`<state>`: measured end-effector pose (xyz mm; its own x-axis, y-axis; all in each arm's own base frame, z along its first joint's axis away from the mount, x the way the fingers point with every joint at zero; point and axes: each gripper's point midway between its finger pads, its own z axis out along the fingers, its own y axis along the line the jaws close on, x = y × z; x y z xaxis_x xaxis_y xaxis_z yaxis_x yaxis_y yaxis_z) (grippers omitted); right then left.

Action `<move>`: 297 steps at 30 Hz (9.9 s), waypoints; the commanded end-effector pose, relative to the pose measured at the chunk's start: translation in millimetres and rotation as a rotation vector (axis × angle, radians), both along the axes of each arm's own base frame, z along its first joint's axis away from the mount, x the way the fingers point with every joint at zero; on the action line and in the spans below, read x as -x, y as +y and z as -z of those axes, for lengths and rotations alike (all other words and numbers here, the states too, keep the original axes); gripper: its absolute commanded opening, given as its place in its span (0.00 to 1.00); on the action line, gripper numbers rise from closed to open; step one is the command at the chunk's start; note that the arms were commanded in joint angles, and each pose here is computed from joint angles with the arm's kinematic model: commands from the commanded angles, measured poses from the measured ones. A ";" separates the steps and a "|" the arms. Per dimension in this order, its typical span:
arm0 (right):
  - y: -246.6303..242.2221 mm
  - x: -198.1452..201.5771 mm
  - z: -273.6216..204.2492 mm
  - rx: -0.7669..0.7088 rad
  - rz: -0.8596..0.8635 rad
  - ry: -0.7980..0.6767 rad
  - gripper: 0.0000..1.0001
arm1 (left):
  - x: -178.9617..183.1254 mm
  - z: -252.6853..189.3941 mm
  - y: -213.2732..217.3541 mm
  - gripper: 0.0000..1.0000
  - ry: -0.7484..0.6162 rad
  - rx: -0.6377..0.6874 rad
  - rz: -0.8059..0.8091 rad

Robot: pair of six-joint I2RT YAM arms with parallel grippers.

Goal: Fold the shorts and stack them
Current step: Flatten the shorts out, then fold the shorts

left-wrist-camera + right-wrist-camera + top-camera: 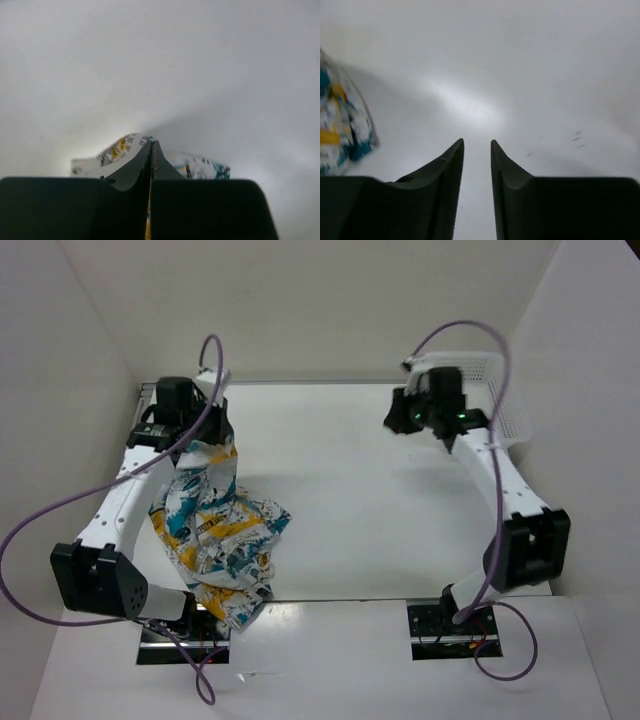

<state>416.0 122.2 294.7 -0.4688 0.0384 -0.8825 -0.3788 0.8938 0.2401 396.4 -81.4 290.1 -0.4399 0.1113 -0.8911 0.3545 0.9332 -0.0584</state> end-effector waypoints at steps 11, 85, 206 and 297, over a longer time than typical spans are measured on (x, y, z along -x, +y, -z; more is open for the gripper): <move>252.5 103.7 145.7 0.251 -0.857 0.141 0.66 | -1.7 39.7 41.1 0.00 0.000 -0.062 -0.157; 302.2 75.0 128.8 0.218 -0.714 0.103 0.00 | 16.5 -31.3 104.4 0.00 -0.211 -0.072 -0.355; 61.6 84.9 118.9 0.433 -0.412 -0.020 0.58 | 119.3 185.7 -112.5 0.71 0.524 -0.134 0.388; -44.9 8.6 256.7 -0.036 0.222 0.621 0.82 | 57.9 229.2 -31.8 0.03 0.912 0.093 0.141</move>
